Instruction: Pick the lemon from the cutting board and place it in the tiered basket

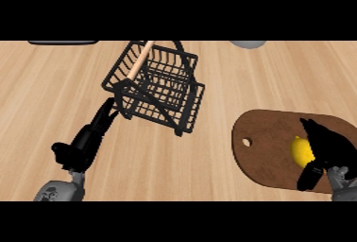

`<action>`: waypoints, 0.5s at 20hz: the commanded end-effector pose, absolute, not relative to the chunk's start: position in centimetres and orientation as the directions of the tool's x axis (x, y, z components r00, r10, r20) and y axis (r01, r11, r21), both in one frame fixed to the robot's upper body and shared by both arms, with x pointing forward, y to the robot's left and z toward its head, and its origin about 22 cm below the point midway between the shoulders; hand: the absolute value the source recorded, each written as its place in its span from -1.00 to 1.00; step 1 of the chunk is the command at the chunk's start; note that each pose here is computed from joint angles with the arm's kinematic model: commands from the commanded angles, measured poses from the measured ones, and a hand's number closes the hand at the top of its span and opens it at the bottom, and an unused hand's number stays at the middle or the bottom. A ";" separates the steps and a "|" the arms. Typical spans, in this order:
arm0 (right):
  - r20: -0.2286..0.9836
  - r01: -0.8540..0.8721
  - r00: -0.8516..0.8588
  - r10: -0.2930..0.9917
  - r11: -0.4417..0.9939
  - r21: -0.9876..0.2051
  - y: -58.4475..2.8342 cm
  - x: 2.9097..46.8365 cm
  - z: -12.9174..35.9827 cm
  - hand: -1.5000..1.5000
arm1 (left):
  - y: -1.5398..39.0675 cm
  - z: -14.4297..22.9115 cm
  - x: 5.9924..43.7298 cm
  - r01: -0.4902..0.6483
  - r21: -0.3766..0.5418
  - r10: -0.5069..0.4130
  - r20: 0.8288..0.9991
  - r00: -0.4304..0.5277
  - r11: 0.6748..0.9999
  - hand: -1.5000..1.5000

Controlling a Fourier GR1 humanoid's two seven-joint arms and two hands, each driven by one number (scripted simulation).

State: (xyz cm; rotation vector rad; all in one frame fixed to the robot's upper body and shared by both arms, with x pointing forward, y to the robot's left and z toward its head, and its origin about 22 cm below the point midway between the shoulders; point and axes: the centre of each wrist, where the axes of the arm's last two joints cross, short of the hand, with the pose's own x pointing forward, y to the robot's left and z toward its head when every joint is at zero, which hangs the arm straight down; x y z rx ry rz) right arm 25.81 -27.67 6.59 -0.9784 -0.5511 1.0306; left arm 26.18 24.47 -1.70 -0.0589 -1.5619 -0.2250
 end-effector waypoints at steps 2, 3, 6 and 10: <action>-0.001 -0.439 0.431 0.902 0.209 -0.874 -27.4 26.6 4.0 1.00 | 23.3 -2.3 25.3 0.194 0.099 -0.103 0.995 0.013 0.976 0.00; 0.089 -0.384 0.406 0.910 0.258 -0.887 -28.0 26.3 4.1 1.00 | 24.1 -1.8 27.2 0.186 0.115 -0.118 0.993 0.004 0.976 0.00; 0.105 -0.337 0.341 0.934 0.226 -0.914 -26.5 25.8 3.7 1.00 | 22.6 -1.3 26.9 0.186 0.094 -0.101 0.995 0.028 0.978 0.00; 0.085 -0.328 0.319 0.944 0.194 -0.925 -27.9 26.5 6.2 1.00 | 23.5 -1.5 26.5 0.194 0.102 -0.108 0.994 0.020 0.976 0.00</action>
